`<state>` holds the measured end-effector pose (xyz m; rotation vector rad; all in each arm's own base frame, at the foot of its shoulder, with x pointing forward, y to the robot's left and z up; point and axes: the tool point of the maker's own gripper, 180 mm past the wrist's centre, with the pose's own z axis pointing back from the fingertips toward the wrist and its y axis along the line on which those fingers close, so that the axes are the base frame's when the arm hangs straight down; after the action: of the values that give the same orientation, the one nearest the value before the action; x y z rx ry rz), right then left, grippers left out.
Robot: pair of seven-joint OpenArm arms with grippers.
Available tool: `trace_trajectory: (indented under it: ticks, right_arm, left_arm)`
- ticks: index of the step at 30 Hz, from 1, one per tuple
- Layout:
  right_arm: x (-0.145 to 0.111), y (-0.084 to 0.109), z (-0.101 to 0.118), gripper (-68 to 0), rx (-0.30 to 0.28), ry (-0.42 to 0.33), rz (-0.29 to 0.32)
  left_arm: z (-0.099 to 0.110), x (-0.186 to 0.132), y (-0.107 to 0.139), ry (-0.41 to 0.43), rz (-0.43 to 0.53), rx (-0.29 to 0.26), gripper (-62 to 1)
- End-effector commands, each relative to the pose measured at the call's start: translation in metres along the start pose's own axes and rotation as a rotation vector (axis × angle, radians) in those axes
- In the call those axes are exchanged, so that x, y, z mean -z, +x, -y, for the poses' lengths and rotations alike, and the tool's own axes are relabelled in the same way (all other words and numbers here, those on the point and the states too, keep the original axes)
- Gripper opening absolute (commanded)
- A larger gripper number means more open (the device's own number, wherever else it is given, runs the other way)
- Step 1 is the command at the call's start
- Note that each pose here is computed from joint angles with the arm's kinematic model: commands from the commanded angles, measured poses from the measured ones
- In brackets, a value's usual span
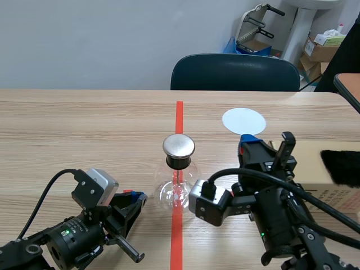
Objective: Do the electroscope experiment
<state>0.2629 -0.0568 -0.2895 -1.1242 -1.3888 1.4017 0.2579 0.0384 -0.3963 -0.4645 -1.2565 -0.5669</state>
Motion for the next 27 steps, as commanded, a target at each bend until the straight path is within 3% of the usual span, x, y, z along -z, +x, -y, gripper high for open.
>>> trace_trajectory:
  ticks: [1,10,15,22,27]
  right_arm:
    - [0.004,0.004,0.012,-66.7,-0.006,-0.041,0.03]
    - [-0.003,0.048,0.011,-66.7,-0.016,-0.041,0.276]
    - [-0.009,0.066,0.011,-66.7,-0.019,-0.041,0.381]
    - [-0.015,0.079,0.011,-66.7,-0.02,-0.04,0.462]
    - [-0.016,0.081,0.011,-66.7,-0.02,-0.04,0.475]
  left_arm:
    - [0.002,0.002,0.007,-0.007,0.026,-0.013,-58.0]
    - [0.003,0.001,0.006,-0.014,0.024,-0.016,-58.0]
    - [0.002,0.001,0.006,-0.011,0.025,-0.02,-58.0]
    - [0.0,0.001,0.006,0.004,0.025,-0.041,-58.0]
    - [0.0,0.001,0.006,0.003,0.021,-0.041,-58.0]
